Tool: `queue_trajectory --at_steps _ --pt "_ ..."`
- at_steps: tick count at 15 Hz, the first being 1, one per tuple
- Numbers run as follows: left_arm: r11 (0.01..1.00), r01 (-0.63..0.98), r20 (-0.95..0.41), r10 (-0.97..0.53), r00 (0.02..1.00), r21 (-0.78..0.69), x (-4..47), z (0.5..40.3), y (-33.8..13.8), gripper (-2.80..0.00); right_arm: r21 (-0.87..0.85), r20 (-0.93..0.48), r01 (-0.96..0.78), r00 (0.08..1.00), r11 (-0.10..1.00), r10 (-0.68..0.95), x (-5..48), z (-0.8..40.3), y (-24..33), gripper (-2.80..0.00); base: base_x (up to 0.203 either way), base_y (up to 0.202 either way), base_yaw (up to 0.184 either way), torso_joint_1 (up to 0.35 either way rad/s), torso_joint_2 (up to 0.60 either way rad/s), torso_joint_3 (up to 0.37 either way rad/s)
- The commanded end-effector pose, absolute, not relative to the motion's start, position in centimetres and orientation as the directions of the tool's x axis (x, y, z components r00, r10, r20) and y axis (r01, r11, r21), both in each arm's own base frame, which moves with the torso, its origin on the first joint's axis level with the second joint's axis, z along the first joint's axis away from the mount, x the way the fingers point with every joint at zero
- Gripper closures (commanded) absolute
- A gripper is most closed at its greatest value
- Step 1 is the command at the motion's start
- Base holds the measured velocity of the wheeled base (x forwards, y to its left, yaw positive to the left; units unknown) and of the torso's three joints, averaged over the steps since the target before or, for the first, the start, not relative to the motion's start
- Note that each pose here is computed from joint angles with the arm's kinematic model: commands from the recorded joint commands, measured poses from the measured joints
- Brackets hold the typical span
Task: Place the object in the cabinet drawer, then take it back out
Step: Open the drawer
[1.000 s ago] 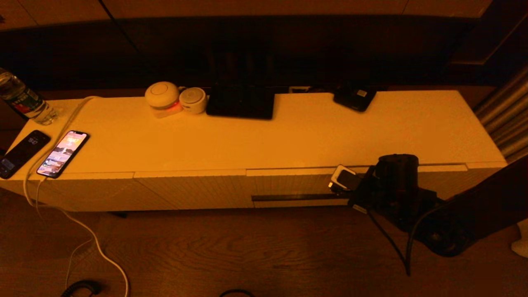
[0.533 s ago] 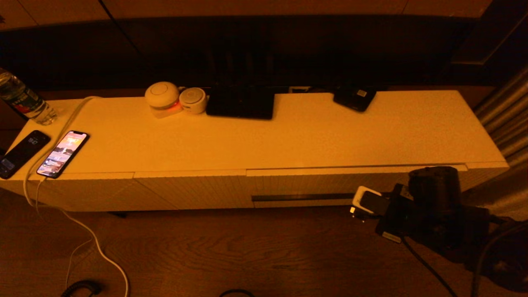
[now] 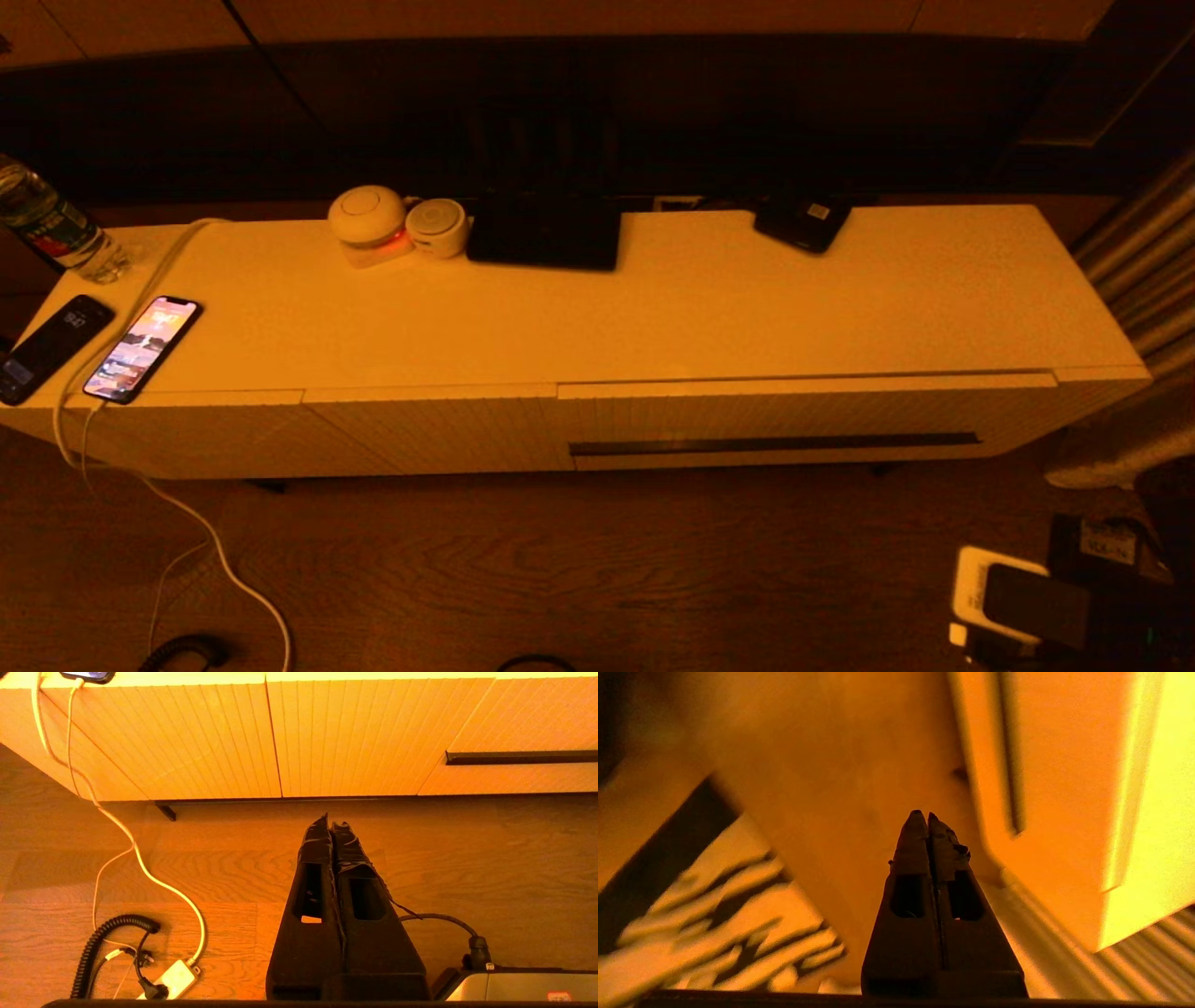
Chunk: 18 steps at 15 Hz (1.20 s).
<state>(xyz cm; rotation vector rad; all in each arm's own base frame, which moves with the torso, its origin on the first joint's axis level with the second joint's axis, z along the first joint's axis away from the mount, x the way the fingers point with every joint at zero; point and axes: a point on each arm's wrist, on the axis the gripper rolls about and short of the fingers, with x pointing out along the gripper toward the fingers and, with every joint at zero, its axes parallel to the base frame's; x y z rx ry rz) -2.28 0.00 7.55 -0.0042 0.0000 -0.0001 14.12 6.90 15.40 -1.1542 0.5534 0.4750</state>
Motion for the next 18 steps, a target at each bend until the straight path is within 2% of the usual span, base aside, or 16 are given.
queue_trajectory --at_steps 1,9,11,18 --pt "1.000 0.000 0.000 0.000 1.000 -0.005 -2.3 7.5 0.0 0.00 -0.729 -0.605 -0.594 0.792 0.340 0.086 12.2 15.9 6.0 0.00 0.000 0.000 0.000 0.000 0.00 0.000" --pt "1.000 0.000 0.000 0.000 1.000 -0.005 -2.3 7.5 0.0 0.00 -0.713 -0.630 -0.621 0.771 0.324 0.093 9.6 14.8 4.6 0.00 0.000 0.000 0.000 0.000 0.00 0.000" --pt "1.000 0.000 0.000 0.000 1.000 -0.005 -2.3 7.5 0.0 0.00 -0.689 -0.663 -0.657 0.742 0.306 0.100 8.9 14.6 4.3 0.00 0.000 0.000 0.000 0.000 0.00 0.000" --pt "1.000 0.000 0.000 0.000 1.000 -0.005 -2.3 7.5 0.0 0.00 -0.679 -0.678 -0.682 0.724 0.271 0.125 8.7 14.5 4.2 0.00 0.000 0.000 0.000 0.000 0.00 0.000"
